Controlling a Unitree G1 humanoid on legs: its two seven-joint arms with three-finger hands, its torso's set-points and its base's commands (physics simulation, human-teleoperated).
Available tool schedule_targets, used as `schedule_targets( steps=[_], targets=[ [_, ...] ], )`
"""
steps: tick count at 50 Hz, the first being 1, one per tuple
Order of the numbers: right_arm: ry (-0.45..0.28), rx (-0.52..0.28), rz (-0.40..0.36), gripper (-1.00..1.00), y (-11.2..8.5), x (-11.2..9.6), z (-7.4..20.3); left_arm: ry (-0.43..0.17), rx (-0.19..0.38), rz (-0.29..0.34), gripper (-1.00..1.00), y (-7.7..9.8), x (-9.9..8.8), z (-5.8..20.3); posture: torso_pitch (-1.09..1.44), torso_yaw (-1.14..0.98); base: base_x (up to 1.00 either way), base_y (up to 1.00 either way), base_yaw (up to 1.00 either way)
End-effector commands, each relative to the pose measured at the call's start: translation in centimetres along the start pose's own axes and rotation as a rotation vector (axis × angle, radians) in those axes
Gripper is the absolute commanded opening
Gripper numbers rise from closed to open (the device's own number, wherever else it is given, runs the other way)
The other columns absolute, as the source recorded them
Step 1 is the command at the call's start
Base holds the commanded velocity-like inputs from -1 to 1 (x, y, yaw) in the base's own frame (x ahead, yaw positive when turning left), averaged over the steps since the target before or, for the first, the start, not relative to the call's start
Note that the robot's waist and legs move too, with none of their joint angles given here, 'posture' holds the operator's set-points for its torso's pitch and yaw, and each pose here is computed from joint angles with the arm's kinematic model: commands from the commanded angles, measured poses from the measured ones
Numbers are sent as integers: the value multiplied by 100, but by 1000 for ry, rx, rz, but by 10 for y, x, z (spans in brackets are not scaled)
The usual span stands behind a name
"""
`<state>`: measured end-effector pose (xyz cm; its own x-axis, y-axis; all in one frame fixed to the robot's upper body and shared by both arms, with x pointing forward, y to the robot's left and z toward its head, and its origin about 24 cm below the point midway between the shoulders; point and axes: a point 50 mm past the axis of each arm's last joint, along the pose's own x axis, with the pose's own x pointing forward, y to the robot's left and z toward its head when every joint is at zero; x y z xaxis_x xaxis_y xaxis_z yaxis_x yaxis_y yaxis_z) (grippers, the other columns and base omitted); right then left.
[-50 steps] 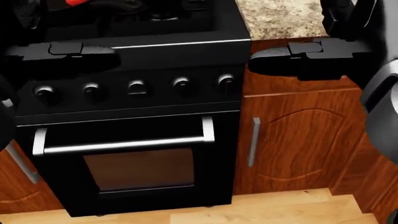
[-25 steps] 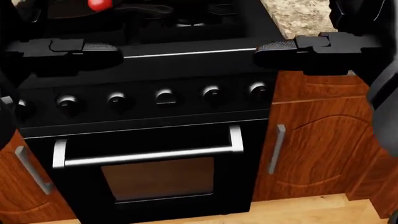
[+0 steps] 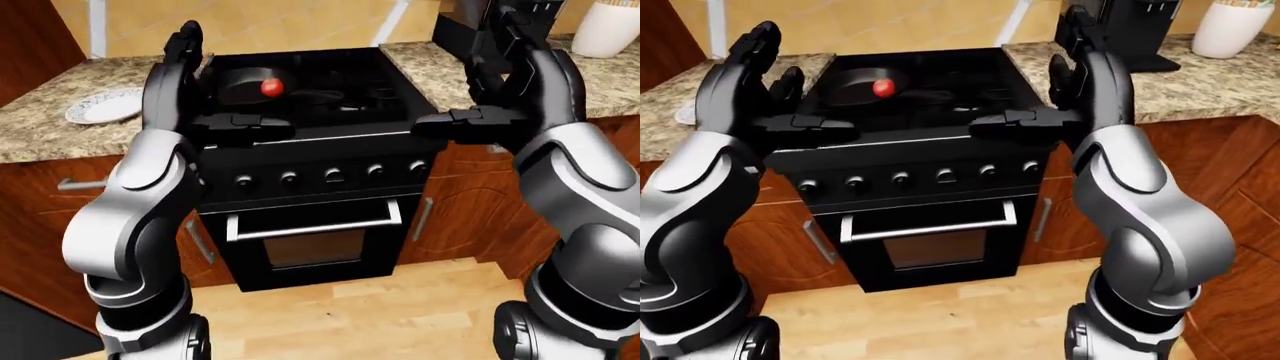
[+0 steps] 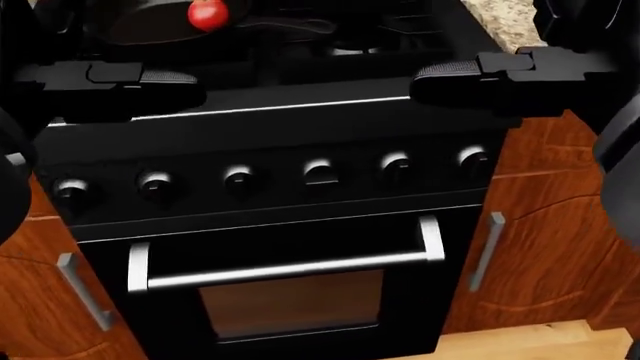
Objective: Pick the tomato from the pan and place it on the plate.
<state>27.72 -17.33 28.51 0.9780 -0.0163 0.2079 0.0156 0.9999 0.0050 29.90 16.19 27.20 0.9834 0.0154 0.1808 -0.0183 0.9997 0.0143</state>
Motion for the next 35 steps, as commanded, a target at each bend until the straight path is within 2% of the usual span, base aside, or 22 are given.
schedule_targets(
  steps=[1,21,35],
  targets=[
    [-58,-3,13,100,2,-2,11,-61,-2,10,100,1,-2,12,0,0,9,27,0],
    [-61,-10,24,100,3,-2,11,-60,-2,15,100,3,-1,12,0,0,8,27,0],
    [-56,-8,23,100,2,-2,10,-61,0,16,100,3,-1,12,0,0,8,0,42]
  ],
)
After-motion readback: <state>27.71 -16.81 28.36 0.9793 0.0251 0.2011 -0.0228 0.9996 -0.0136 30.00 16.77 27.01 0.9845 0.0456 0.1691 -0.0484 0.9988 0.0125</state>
